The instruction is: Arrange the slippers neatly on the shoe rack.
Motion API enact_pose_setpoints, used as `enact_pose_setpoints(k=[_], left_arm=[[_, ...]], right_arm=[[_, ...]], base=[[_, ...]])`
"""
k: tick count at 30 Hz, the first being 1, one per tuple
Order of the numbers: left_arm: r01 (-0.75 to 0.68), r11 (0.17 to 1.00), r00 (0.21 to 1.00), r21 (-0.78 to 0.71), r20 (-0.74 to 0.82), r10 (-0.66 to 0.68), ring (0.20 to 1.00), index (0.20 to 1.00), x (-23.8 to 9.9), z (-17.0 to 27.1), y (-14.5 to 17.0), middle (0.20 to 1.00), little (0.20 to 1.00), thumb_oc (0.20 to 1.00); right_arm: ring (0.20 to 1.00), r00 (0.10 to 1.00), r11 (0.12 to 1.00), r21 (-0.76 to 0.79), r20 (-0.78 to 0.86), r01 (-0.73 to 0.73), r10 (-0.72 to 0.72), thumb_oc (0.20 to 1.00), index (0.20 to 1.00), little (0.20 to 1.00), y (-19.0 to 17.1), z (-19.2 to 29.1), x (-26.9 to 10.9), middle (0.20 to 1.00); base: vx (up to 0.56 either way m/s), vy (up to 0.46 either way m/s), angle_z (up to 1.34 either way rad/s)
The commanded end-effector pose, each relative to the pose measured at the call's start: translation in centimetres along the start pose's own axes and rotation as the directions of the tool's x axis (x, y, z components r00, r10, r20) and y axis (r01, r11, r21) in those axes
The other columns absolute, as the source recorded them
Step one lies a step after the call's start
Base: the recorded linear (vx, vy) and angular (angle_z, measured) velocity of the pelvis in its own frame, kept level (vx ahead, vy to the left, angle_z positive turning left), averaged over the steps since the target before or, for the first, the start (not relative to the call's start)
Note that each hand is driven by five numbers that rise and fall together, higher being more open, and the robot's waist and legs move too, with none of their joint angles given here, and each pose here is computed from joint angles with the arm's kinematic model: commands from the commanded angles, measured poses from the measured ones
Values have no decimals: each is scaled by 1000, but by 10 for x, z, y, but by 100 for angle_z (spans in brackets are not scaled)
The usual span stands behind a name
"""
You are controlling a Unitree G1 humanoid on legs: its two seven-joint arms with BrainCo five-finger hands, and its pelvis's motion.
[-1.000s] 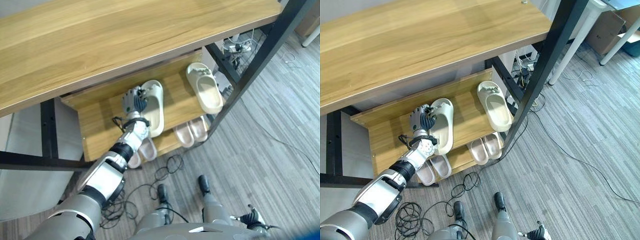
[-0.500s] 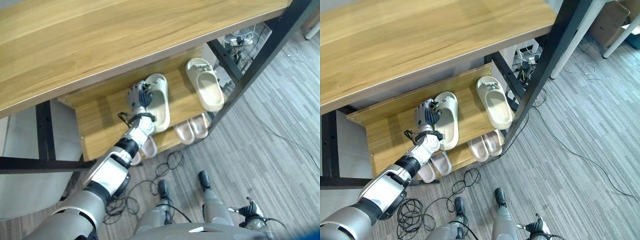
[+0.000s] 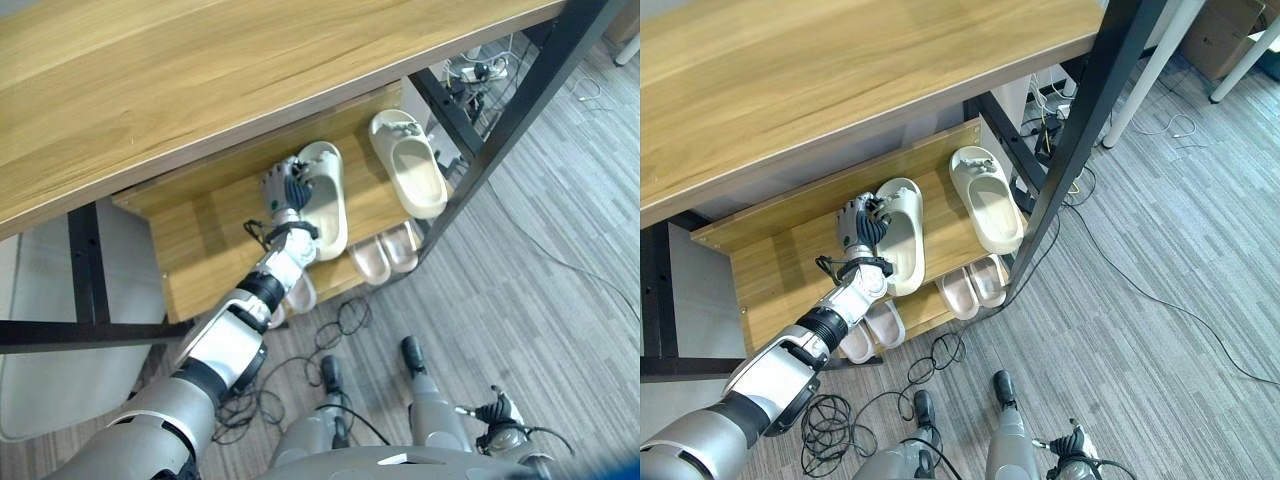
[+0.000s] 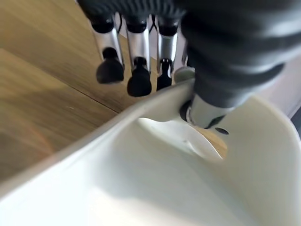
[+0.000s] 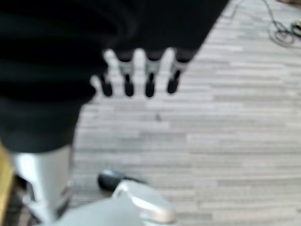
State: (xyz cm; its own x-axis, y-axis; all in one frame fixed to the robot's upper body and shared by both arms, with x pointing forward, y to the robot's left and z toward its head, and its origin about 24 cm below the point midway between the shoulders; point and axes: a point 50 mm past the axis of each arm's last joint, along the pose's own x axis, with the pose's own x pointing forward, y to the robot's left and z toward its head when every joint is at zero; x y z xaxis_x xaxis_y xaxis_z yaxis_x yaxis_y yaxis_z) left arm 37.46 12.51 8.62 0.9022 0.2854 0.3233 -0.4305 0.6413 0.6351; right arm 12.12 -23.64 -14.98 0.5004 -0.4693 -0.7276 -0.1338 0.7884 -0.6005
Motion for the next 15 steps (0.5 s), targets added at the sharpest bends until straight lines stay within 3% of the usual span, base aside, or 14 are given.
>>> enact_pose_setpoints(k=[1, 15], left_arm=[[189, 979, 981, -80, -38, -192, 200, 200, -33, 26, -48, 200, 200, 200], [219, 968, 972, -123, -55, -227, 200, 200, -45, 34, -59, 200, 200, 200]], right_arm=[[1000, 996, 996, 1, 25, 88, -88, 1000, 1000, 1000, -30, 16, 13, 1000], [1000, 994, 995, 7, 30, 102, -102, 1000, 1000, 1000, -32, 21, 14, 1000]], base=[[0, 0, 0], [0, -2, 0]])
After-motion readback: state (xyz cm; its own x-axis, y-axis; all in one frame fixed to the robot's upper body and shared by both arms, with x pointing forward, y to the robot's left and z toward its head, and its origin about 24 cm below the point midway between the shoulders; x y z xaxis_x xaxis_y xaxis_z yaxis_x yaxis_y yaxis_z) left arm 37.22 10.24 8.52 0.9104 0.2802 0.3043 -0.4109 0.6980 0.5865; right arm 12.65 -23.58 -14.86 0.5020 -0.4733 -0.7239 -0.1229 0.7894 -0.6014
